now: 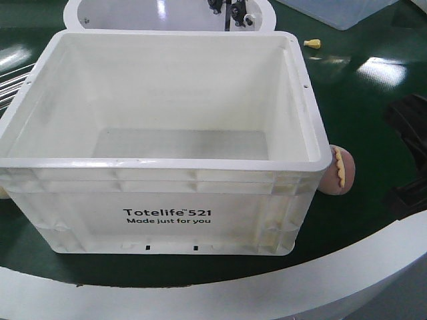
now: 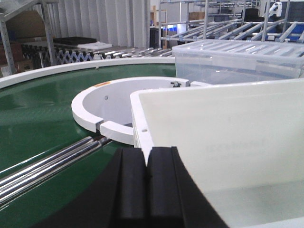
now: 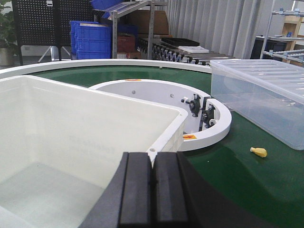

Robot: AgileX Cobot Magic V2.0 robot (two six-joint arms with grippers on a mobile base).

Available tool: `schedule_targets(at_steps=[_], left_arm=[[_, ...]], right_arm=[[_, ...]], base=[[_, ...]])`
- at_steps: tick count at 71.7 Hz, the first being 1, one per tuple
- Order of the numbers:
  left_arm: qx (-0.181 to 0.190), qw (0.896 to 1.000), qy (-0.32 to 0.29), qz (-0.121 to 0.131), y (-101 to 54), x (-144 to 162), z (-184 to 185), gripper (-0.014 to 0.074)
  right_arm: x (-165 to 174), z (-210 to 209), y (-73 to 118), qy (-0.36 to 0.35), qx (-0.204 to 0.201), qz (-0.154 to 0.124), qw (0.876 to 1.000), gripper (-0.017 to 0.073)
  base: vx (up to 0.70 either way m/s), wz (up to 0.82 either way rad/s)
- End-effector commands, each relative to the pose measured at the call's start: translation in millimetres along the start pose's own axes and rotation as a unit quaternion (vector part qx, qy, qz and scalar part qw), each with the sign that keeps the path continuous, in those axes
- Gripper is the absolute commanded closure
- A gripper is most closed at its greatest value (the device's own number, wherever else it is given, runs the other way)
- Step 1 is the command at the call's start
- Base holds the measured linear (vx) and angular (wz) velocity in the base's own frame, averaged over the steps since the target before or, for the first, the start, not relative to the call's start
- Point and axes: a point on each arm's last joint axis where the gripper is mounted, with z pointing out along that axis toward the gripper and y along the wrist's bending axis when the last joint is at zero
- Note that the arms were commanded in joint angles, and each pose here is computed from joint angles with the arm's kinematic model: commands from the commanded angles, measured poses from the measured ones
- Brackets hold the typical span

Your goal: Place moving items into box and shelve

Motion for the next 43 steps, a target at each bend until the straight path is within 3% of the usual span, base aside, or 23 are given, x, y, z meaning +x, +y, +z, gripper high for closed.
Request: schedule_targets(at_steps=[1, 23, 43], left_arm=[[0.006, 0.998, -0.066, -0.011, -1.3, -21, -1, 0.0619], [0.002, 0.998, -0.061, -0.011, -0.5, -20, -1, 0.0619], [-0.058, 0.998, -0.028, -0.010, 12.5, -14, -1, 0.0619]], right_arm=[[-20, -1, -2.4, -0.062, 0.008, 0.005, 0.998, 0.0574], [-19, -1, -4.6, -0.058, 0.017, 0.011, 0.998, 0.0571], [-12, -4, -29.9, -0.025, 0.116, 0.013, 0.993, 0.0571]], base=[[0.00, 0.00], [0.00, 0.00], [0.00, 0.00]])
